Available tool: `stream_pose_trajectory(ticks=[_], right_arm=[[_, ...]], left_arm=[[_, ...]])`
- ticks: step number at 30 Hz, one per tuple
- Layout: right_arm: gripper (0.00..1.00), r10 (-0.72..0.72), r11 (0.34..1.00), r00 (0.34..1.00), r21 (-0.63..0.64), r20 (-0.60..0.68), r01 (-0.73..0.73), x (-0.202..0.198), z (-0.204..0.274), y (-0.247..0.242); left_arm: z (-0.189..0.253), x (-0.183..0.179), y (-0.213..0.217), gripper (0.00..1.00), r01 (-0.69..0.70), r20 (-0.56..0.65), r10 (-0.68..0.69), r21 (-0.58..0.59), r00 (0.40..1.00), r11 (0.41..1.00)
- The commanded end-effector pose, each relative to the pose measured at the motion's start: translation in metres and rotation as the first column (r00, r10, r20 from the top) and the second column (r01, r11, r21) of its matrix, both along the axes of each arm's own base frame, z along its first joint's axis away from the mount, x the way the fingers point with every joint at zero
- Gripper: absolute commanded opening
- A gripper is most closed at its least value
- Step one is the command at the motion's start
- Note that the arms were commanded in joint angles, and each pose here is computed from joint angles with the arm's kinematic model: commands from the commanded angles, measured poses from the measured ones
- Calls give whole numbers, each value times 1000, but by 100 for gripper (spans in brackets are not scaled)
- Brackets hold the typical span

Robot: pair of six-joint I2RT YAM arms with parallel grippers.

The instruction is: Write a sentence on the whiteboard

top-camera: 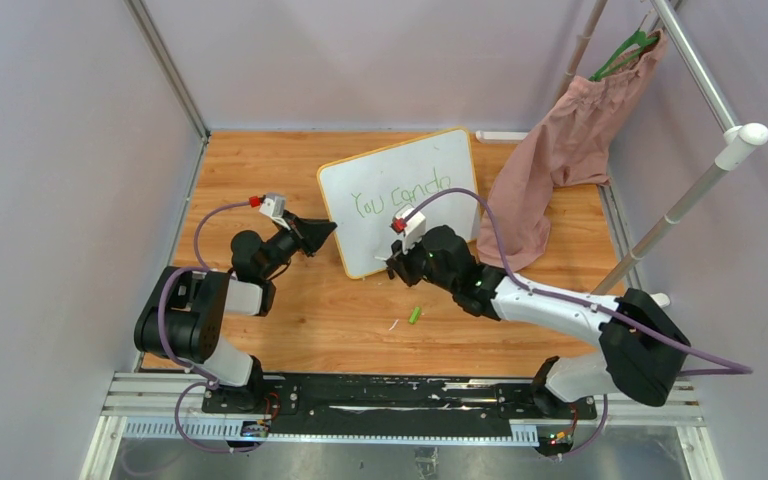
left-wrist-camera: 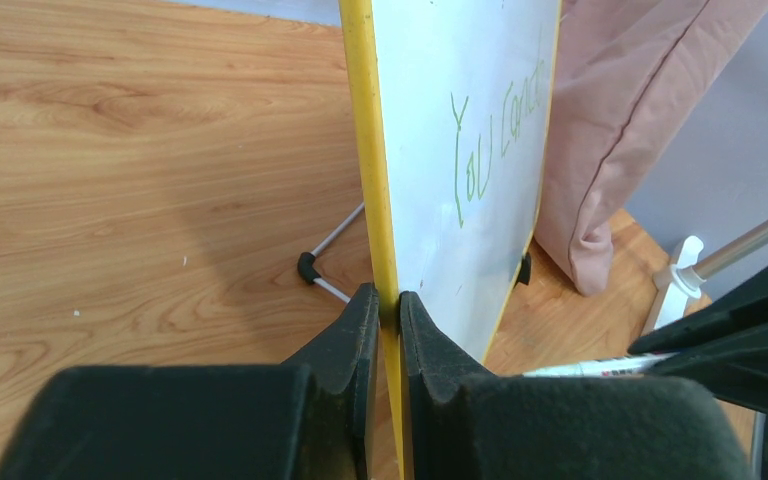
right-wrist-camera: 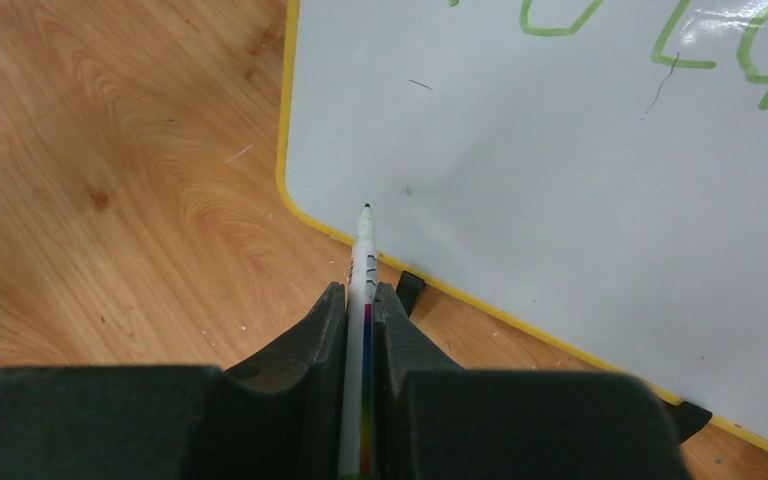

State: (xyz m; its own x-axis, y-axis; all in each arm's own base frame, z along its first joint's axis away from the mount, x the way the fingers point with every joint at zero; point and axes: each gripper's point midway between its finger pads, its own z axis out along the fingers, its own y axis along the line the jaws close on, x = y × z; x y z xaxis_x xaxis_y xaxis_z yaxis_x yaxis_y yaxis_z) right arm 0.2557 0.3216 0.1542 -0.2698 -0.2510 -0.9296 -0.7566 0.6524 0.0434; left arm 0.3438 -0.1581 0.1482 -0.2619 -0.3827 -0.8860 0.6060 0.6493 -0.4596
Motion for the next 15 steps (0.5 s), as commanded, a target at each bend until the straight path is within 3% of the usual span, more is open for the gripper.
stream_pose_trajectory(ticks=[1,9,15], right_arm=[[0,-57,998,997,13,56,56,17,17,8],[0,-97,995,994,-33,50,99,29,10,10],[0,-127,992,988,30,86,125,32,25,9]], left_arm=[[-7,-1,-1,0,-1,0,1,46,1000,999],[-8,0,-1,0,-1,-4,1,46,1000,999],[-8,1,-2,0,1,-6,-1,45,1000,999]])
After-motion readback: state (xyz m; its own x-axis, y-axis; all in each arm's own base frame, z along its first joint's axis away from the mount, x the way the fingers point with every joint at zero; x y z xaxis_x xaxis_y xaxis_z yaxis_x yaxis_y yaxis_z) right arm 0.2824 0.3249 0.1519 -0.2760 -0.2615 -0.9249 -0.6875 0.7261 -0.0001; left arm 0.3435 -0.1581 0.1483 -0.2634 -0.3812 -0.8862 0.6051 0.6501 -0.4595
